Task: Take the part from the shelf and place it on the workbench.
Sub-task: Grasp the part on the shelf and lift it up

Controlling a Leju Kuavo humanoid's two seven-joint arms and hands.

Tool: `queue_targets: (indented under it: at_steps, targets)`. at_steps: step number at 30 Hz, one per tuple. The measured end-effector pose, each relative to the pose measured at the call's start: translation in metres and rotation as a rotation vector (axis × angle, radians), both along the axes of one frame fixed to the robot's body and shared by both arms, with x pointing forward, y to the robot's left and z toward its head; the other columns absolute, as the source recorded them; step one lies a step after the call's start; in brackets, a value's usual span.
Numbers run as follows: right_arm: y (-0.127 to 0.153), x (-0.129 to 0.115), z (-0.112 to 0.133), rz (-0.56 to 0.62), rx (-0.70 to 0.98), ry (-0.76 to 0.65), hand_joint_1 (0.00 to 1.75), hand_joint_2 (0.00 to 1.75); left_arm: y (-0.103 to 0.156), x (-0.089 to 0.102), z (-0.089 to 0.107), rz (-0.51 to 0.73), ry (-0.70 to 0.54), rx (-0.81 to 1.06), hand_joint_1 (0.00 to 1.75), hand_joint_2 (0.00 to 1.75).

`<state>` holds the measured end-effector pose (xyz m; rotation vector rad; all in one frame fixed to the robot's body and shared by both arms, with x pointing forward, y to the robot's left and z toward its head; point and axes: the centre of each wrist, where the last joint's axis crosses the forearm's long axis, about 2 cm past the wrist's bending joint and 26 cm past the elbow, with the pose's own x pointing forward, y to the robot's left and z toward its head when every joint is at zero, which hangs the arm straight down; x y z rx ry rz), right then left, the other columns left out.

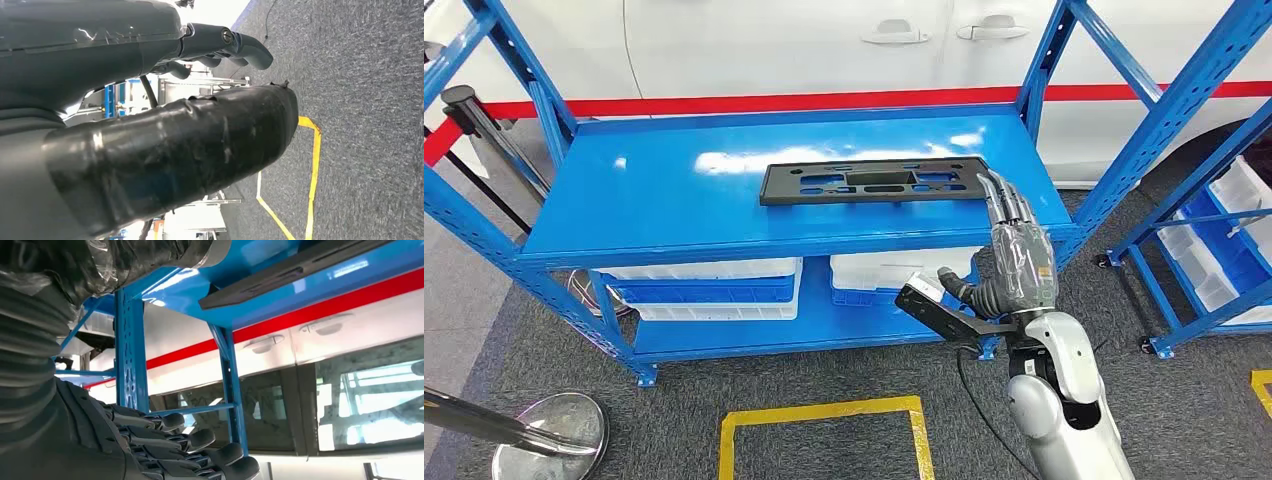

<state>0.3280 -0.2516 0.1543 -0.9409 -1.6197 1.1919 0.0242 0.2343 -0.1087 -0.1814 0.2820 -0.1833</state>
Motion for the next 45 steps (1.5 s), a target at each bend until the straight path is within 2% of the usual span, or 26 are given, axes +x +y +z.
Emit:
queue_targets:
  at_steps: [16, 37, 45]
  targets:
    - [0.013, 0.008, -0.007, 0.044, -0.051, 0.059, 0.0, 1.75, -0.002, -0.002, 0.0, -0.001, -0.004, -0.006, 0.0, 0.0]
    - [0.014, 0.018, -0.017, 0.032, -0.082, 0.1, 0.0, 1.75, -0.002, -0.003, 0.0, -0.001, -0.008, -0.013, 0.0, 0.0]
    - [0.021, 0.019, -0.019, 0.079, -0.129, 0.091, 0.0, 1.75, -0.001, -0.002, 0.0, -0.003, -0.008, -0.011, 0.0, 0.0]
